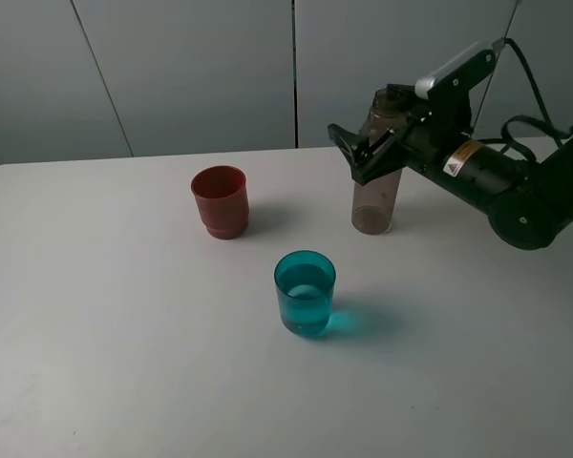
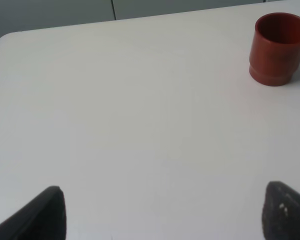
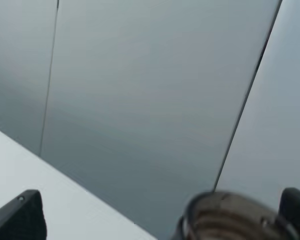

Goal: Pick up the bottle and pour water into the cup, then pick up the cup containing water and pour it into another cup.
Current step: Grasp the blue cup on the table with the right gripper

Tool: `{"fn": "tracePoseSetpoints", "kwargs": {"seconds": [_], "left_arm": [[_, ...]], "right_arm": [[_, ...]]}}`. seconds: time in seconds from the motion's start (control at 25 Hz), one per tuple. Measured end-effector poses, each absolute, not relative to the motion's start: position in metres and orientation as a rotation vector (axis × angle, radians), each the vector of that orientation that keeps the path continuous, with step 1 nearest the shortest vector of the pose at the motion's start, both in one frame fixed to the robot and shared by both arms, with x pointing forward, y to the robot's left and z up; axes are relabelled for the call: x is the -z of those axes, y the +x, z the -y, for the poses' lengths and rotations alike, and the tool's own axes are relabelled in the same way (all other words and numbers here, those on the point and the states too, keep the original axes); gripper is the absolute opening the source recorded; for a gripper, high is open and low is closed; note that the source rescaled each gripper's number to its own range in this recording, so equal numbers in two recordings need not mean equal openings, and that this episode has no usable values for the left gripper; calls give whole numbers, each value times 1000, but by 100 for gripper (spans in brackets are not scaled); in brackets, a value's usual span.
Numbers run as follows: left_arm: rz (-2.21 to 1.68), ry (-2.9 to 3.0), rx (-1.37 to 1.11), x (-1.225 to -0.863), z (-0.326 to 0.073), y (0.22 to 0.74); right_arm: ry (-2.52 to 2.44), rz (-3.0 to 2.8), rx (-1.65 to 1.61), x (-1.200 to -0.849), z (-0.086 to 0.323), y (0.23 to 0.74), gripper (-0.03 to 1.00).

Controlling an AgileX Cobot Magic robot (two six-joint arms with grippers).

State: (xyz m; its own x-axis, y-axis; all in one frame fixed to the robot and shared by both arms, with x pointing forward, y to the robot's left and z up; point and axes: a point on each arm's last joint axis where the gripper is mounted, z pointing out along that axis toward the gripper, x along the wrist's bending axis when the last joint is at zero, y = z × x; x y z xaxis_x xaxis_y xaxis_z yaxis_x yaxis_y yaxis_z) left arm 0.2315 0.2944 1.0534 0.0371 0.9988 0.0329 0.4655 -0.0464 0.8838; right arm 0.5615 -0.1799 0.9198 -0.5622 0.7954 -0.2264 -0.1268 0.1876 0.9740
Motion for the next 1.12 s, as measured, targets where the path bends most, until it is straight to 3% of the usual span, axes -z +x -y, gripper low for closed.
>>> {"fn": "tracePoseSetpoints", "kwargs": {"seconds": [0.48, 0.8, 1.12], "left_arm": [[-1516, 1601, -947, -1053, -294, 231], [-1518, 1600, -948, -1053, -295, 231], [-1517, 1602, -949, -1053, -295, 231]], "right_arm": [[659, -1607, -1630, -989, 181, 546, 99], [918, -1852, -1469, -1025, 193, 516, 99], [1180, -1647, -1422, -1064, 217, 495, 100]]}}
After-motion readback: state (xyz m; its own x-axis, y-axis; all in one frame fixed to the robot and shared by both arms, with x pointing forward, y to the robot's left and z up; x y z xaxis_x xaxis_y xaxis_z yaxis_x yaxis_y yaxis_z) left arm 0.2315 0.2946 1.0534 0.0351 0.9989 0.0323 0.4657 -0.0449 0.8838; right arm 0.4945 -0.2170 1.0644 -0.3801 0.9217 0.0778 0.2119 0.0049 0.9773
